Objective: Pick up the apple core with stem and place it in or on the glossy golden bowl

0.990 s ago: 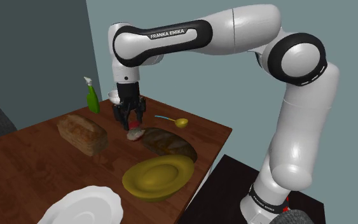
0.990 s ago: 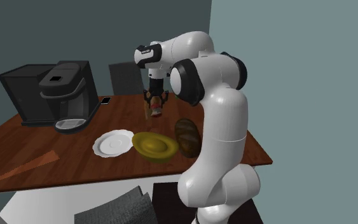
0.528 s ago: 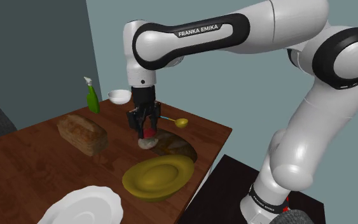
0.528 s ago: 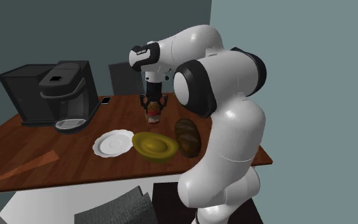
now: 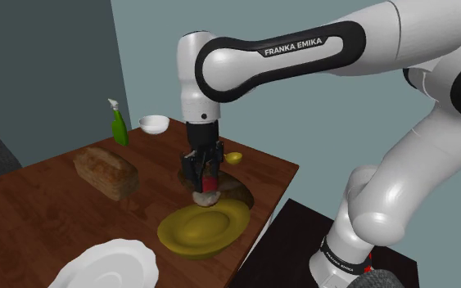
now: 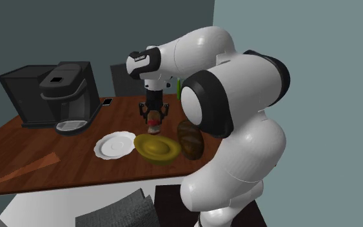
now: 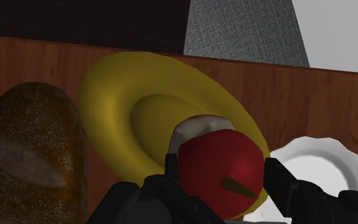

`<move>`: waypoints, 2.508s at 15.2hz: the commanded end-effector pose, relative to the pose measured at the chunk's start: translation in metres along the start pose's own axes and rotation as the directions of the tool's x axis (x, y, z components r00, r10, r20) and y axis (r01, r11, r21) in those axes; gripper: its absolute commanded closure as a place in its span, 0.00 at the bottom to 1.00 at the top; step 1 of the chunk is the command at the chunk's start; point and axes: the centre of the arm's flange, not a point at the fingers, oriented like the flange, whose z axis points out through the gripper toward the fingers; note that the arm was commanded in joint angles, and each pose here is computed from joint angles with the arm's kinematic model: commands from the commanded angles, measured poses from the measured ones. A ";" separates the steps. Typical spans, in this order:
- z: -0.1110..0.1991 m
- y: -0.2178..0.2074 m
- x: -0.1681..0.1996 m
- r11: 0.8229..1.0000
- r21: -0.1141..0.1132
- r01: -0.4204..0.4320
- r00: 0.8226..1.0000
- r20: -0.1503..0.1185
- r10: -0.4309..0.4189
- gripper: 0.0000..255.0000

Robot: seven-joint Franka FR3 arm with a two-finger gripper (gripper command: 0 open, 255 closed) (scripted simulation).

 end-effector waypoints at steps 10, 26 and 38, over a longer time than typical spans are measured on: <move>0.058 0.008 0.010 1.000 0.000 0.000 1.000 0.000 0.000 1.00; 0.071 0.009 0.013 1.000 0.000 0.000 1.000 0.000 0.000 0.00; 0.021 0.009 0.013 1.000 0.000 0.000 1.000 0.000 0.000 0.00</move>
